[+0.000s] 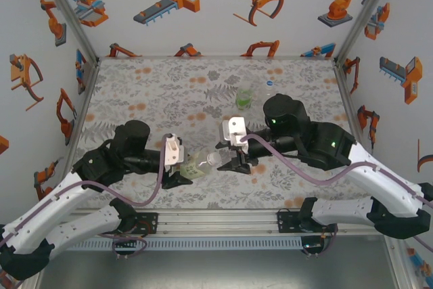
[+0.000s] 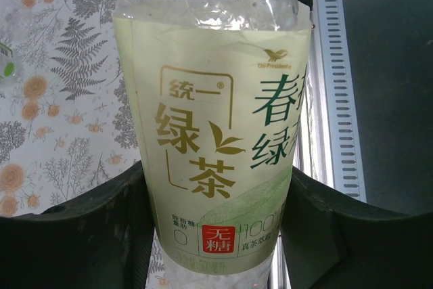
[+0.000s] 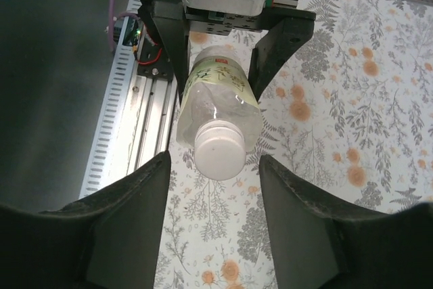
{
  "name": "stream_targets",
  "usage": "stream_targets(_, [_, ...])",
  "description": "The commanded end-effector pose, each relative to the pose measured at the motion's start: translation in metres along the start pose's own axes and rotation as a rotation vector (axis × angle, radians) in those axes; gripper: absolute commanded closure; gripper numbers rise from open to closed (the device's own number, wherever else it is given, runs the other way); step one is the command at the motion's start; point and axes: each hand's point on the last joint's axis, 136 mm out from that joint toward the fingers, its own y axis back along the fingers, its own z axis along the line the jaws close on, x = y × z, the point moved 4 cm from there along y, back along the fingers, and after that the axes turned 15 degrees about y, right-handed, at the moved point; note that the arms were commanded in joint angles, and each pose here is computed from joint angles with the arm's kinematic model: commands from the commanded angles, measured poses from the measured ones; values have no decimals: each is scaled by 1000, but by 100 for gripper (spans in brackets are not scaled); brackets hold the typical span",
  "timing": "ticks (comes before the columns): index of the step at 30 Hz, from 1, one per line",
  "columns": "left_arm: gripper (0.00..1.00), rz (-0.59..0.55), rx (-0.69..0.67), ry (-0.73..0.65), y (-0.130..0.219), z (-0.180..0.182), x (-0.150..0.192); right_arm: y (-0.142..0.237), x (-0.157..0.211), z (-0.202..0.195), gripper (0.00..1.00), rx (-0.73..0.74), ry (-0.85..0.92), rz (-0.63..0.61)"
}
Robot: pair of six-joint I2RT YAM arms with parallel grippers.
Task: Screw on the bottle caps
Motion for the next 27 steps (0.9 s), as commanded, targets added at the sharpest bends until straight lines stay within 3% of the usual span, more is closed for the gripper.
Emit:
stream_targets(1, [100,-37,40,-10,9,-11,-11,1,-10,-2,51,6,58,-54])
stream_targets(17, [100,-40,33,-13,10,-11,-12,-10,-4,-2,60,-12,27,-53])
stream_targets(22, [100,-40,25,-15,10,-9,-12,-9,-3,-1,65,-8,22,-52])
stream_targets(27, [100,-39,19,-15,10,-8,-13,-10,-1,-7,78,33,-52,-36])
